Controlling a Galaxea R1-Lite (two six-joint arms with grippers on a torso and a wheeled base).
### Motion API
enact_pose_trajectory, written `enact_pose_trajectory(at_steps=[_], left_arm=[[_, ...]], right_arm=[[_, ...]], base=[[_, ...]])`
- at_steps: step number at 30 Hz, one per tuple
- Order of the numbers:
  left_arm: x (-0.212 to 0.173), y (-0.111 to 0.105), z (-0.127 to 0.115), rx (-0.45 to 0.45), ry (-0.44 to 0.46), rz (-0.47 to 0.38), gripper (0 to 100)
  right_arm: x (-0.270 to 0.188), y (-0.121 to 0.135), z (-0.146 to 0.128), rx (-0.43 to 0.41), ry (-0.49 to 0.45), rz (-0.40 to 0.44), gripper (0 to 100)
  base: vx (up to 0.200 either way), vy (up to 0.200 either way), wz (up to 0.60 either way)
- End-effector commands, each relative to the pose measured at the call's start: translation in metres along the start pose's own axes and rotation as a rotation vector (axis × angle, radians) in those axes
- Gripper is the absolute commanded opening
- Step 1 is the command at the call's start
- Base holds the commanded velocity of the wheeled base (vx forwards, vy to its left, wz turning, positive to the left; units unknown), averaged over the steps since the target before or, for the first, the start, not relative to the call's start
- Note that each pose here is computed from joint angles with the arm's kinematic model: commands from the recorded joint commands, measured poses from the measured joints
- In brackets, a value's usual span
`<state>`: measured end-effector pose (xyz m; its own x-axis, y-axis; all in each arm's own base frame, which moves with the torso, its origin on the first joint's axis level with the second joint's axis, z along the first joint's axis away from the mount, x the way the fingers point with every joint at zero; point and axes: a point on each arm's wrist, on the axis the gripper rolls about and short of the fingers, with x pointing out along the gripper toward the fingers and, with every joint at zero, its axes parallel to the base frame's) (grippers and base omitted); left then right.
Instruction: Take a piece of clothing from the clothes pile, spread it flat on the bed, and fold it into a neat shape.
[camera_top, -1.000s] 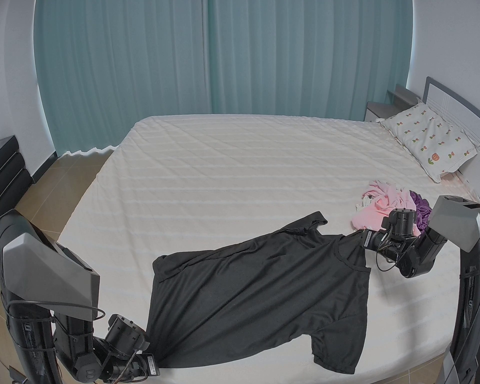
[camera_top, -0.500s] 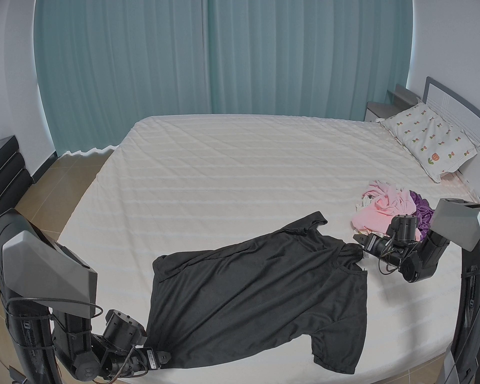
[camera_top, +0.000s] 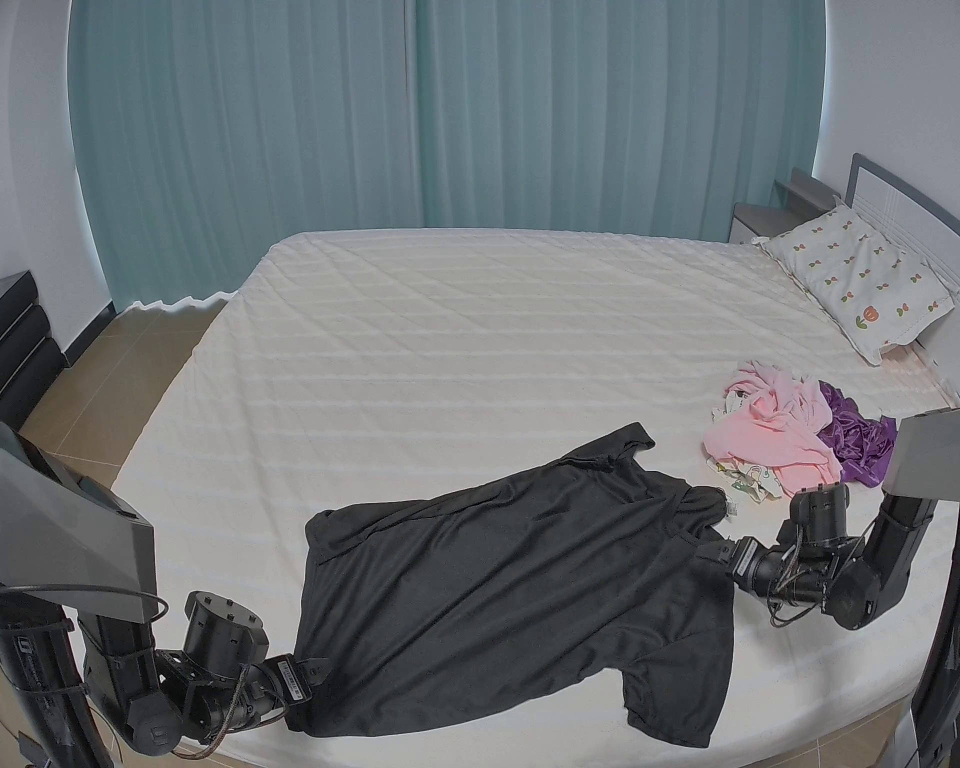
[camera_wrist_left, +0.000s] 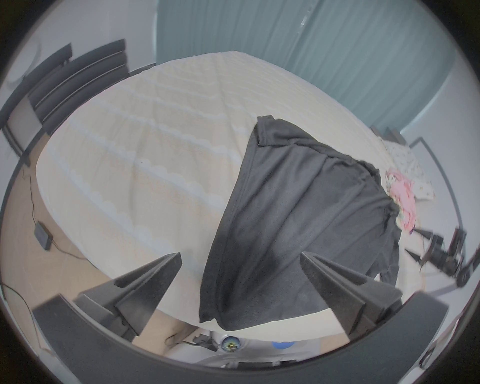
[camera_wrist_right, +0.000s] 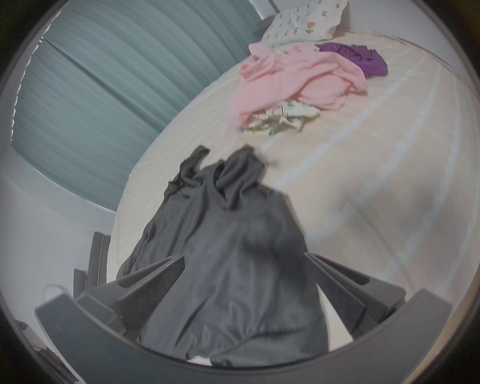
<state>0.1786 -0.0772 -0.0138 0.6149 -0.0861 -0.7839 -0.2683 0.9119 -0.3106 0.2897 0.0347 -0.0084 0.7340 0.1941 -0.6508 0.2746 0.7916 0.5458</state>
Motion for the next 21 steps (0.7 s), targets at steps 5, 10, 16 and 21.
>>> enact_pose_trajectory(at_steps=[5, 10, 16, 21], left_arm=[[0.001, 0.002, -0.008, -0.084, 0.047, 0.011, 100], [0.009, 0.006, -0.014, -0.084, 0.093, 0.037, 100], [0.014, 0.005, -0.014, -0.119, 0.086, 0.026, 100], [0.035, -0.003, -0.012, -0.16, 0.054, 0.023, 100]], right_arm=[[-0.025, -0.001, -0.045, -0.024, 0.089, -0.01, 100], [-0.02, -0.012, -0.058, -0.014, 0.113, -0.046, 100], [-0.019, -0.016, -0.063, -0.012, 0.131, -0.065, 100], [-0.019, -0.016, -0.066, -0.019, 0.144, -0.067, 100]], base=[[-0.2, 0.0, 0.0], [-0.12, 0.0, 0.0], [0.0, 0.0, 0.0], [0.0, 0.0, 0.0]])
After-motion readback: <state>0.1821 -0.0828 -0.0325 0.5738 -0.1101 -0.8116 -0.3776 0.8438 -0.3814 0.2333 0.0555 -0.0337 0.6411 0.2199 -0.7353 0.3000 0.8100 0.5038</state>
